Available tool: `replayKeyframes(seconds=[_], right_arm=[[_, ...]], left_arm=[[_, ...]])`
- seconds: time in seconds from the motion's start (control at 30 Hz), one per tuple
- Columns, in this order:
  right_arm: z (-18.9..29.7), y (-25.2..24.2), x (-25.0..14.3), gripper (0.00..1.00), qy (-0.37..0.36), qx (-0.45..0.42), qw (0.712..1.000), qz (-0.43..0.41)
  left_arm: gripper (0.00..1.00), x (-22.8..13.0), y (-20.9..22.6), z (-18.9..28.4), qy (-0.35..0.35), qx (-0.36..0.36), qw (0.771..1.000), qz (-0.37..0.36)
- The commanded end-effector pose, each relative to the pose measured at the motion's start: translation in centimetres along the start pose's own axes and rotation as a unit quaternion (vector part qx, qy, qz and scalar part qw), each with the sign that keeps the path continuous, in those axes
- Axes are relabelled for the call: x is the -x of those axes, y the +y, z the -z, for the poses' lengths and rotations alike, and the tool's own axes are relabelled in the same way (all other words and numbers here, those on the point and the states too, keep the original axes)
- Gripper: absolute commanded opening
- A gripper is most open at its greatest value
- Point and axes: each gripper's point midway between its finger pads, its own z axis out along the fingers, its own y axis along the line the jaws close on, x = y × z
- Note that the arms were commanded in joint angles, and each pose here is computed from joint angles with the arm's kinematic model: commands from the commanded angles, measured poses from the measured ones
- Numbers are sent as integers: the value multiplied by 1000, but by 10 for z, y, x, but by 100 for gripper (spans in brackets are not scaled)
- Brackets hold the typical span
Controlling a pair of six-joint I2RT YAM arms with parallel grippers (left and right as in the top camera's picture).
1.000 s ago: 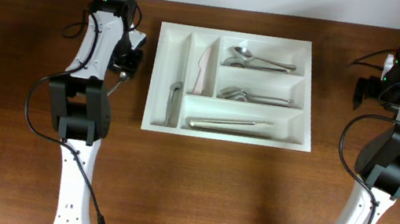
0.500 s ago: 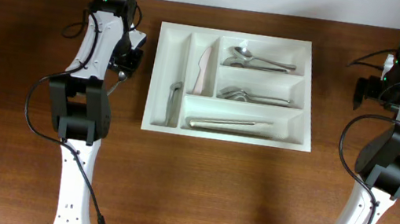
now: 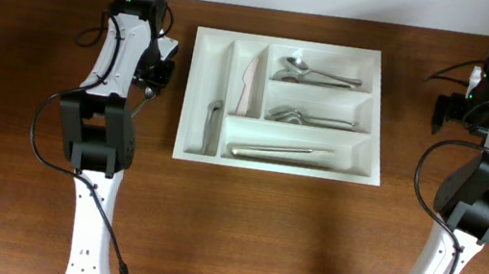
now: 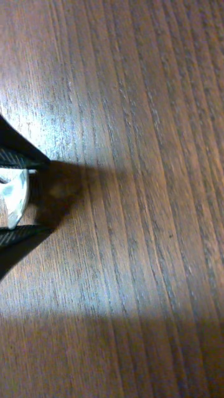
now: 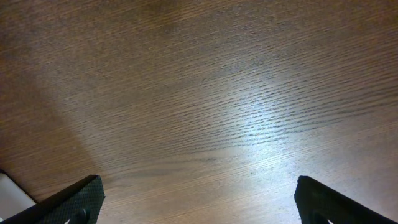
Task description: Pack container
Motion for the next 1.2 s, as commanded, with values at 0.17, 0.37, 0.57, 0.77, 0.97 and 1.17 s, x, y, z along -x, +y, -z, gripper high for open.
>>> replayKeyframes(seconds=[0.17, 0.37, 0.57, 0.77, 0.97, 1.17], right_arm=[[18, -5, 0, 99, -21, -5, 1000, -5], [18, -5, 0, 99, -21, -5, 1000, -5], [18, -5, 0, 99, -21, -5, 1000, -5], [18, -5, 0, 99, -21, -5, 1000, -5], [18, -5, 0, 99, -21, -5, 1000, -5], [18, -5, 0, 99, -21, -5, 1000, -5]], left_arm=[[17, 0, 2, 7, -6, 5, 1000, 17], [17, 5, 3, 13, -18, 6, 999, 35], [17, 21, 7, 38, -59, 13, 997, 39], [17, 28, 8, 54, -78, 16, 996, 39], [18, 31, -6, 59, -86, -6, 996, 30], [18, 44, -43, 73, -114, -51, 992, 5]])
